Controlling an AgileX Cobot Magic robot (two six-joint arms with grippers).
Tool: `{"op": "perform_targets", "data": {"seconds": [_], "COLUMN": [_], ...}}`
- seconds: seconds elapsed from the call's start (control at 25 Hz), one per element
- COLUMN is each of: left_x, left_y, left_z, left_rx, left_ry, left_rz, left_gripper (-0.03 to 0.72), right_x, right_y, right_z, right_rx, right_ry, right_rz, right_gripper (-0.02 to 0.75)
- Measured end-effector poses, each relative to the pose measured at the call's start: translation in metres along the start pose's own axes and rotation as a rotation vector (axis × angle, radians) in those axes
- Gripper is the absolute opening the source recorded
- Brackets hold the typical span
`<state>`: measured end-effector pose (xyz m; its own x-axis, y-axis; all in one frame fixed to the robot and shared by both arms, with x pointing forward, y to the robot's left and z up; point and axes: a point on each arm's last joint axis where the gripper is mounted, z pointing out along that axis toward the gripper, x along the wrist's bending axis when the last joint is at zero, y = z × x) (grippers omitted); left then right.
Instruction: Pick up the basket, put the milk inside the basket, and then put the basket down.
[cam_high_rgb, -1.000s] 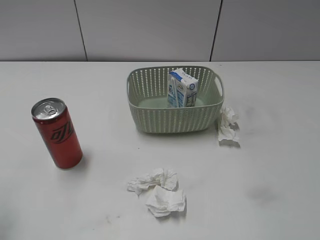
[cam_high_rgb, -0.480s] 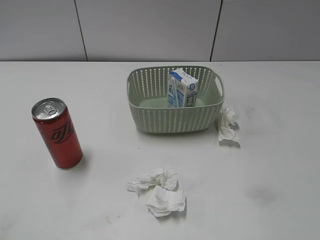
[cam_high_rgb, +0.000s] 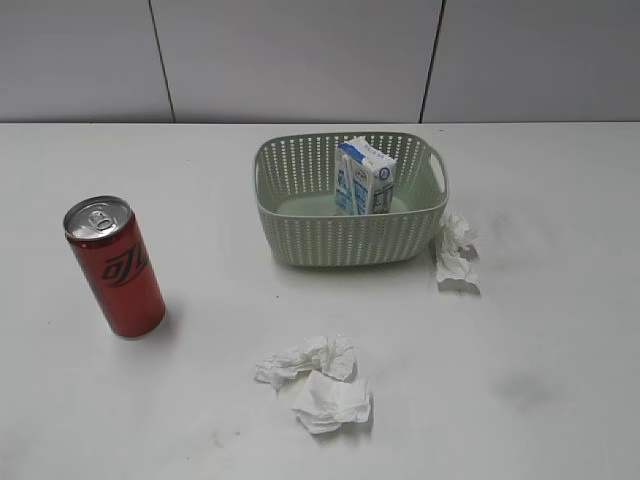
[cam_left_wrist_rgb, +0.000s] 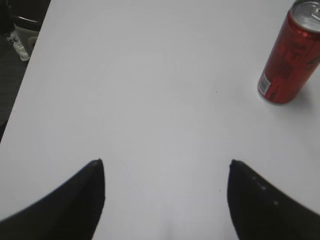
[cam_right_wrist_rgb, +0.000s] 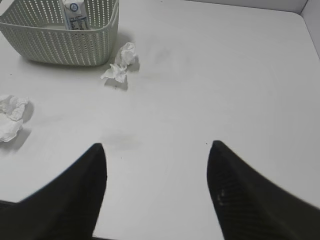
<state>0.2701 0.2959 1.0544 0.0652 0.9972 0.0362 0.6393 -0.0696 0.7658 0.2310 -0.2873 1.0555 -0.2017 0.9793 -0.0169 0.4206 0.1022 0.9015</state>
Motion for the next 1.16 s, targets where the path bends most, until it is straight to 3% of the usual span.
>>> {"op": "perform_targets", "data": {"seconds": [0.6,1.16], "left_x": [-0.005,-0.003], "left_y": [-0.022,-0.023], "left_z": [-0.028,-0.029], "left_rx": [-0.231,-0.241], "left_ry": [0.028,0.049], "left_rz": [0.012,-0.015], "left_gripper": [0.582,0.582], "right_x": [0.000,0.000], "right_y": [0.000,0.000], "right_z": [0.000,0.000], "right_rx": [0.000,0.000], "right_ry": [0.000,0.001], "right_rz": [0.000,0.000], "right_gripper": [0.481,0.481]}}
